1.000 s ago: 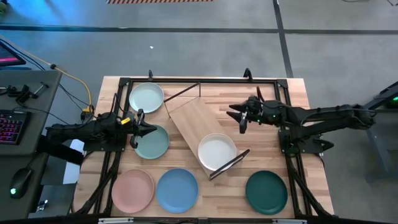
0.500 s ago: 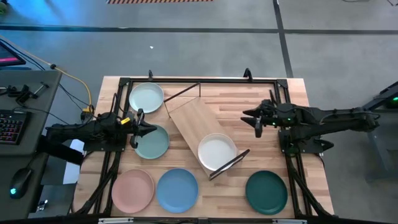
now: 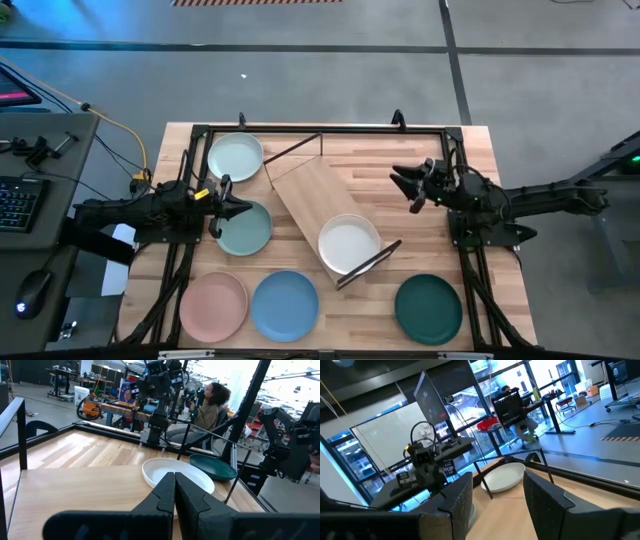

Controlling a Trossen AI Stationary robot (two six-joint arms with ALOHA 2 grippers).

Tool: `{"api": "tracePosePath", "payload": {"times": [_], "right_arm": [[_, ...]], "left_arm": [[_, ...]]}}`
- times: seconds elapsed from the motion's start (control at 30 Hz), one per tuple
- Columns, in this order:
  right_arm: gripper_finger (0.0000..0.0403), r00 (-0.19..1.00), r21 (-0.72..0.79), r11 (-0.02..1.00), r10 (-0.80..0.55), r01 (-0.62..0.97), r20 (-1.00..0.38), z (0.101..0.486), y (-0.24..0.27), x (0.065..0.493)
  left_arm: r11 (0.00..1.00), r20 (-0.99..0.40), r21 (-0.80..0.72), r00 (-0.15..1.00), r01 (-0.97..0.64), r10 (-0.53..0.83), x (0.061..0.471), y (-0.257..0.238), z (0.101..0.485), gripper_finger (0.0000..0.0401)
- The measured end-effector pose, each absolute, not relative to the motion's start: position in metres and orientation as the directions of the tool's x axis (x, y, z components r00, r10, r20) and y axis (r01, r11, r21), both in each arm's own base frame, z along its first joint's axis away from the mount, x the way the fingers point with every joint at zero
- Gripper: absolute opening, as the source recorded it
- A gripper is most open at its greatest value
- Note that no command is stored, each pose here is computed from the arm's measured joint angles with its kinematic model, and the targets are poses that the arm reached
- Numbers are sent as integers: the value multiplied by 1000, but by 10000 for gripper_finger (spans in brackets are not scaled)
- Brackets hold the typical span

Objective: Place and stack plates onto a shelf
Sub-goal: Stack the light blue plate on top of white plate on the shelf

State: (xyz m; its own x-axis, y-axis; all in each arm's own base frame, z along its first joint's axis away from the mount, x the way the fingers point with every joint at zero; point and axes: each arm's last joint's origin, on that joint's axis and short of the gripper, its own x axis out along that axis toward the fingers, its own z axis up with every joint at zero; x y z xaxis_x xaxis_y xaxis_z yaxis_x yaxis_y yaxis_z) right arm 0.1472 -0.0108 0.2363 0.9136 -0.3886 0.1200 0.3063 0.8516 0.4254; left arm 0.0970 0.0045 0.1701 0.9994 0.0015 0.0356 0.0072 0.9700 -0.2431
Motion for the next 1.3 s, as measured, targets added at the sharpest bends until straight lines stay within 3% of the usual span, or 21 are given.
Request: {"api": "tracePosePath", "payload": {"times": [0.23,0.4,0.5,0.77,0.93,1.07,1.2,1.3], "right_arm": [[158,913,428,851,-388,304,122,236,-11,147],[157,911,458,836,-395,301,121,236,-11,147],[158,910,460,834,-397,303,121,236,-11,147],[157,904,479,822,-410,309,120,236,-11,147],[157,903,487,816,-414,310,119,236,-12,147],[157,893,500,802,-436,326,117,236,-12,147],[157,889,502,799,-443,332,116,236,-12,147],[157,889,502,799,-443,332,117,236,-12,147]], "left_arm": [[928,69,-371,998,12,14,97,5,173,0],[809,316,-588,915,-19,252,94,12,198,3],[792,341,-610,898,-15,280,94,13,209,18],[820,125,-571,981,-51,148,108,9,259,90],[824,-33,-566,998,29,-58,118,3,294,118],[768,-1,-610,969,196,-249,127,-4,312,119],[702,66,-682,974,204,-219,136,-5,319,120],[633,12,-758,975,154,-222,143,-4,313,120]]}}
